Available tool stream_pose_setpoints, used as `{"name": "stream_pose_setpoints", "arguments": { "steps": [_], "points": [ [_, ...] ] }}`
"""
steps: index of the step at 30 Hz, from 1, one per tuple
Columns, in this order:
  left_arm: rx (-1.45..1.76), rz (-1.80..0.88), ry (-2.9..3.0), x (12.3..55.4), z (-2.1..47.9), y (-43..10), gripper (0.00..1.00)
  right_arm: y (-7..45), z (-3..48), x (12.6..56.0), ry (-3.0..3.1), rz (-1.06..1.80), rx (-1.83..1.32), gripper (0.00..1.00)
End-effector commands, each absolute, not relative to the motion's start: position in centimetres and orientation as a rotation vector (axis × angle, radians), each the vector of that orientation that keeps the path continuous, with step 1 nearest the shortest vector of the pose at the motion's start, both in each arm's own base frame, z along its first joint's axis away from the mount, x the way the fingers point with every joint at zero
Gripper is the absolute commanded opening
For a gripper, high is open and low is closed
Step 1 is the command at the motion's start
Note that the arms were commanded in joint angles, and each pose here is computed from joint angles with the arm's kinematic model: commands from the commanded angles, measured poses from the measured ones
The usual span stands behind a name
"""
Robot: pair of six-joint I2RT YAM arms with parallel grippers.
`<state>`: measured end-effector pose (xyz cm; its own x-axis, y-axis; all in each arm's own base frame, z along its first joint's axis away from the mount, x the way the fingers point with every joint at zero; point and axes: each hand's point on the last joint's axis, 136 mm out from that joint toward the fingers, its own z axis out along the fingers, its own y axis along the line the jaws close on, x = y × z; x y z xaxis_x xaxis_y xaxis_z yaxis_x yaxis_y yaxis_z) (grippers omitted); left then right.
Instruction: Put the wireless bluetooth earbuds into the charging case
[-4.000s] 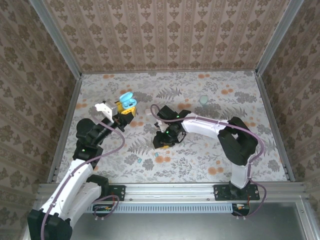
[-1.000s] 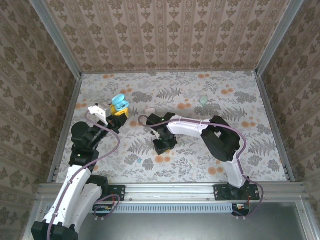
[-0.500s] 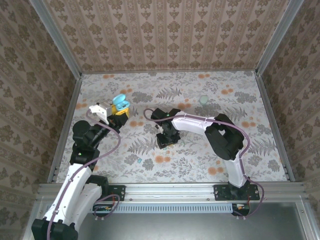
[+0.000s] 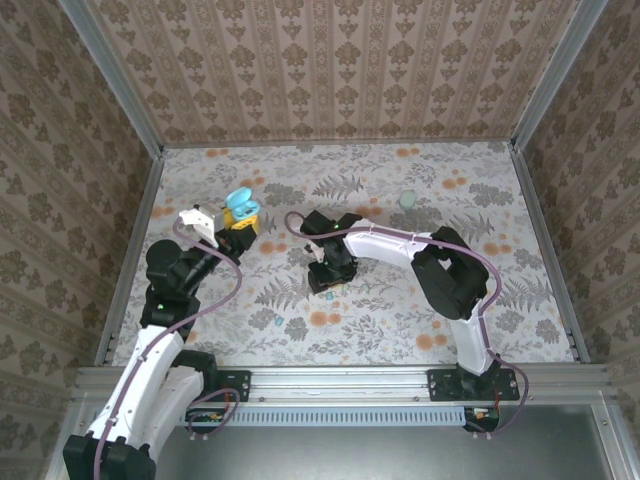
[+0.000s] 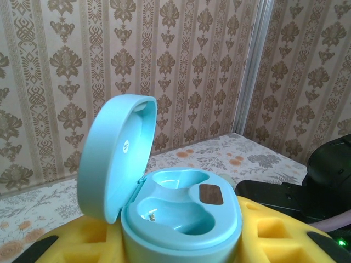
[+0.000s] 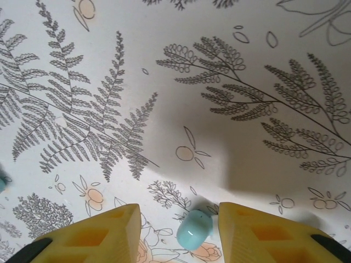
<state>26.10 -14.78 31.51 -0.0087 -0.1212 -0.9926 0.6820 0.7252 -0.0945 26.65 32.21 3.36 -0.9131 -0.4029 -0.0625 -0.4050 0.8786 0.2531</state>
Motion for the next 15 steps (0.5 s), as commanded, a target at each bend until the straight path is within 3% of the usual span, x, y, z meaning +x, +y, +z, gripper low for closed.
{"name": "stream_pose_setpoints", "arguments": {
  "steps": [1,15],
  "points": [
    [0.477,-0.666,1.377,25.96,33.56,-14.47,0.37,32.51,3.11,26.68,3.049,0.425,-0.691,0.43],
    [0.509,-0.676,1.372,25.53,33.60,-14.84,0.37,31.87,2.28,25.80,3.085,0.423,-0.661,0.41]
  ]
}}
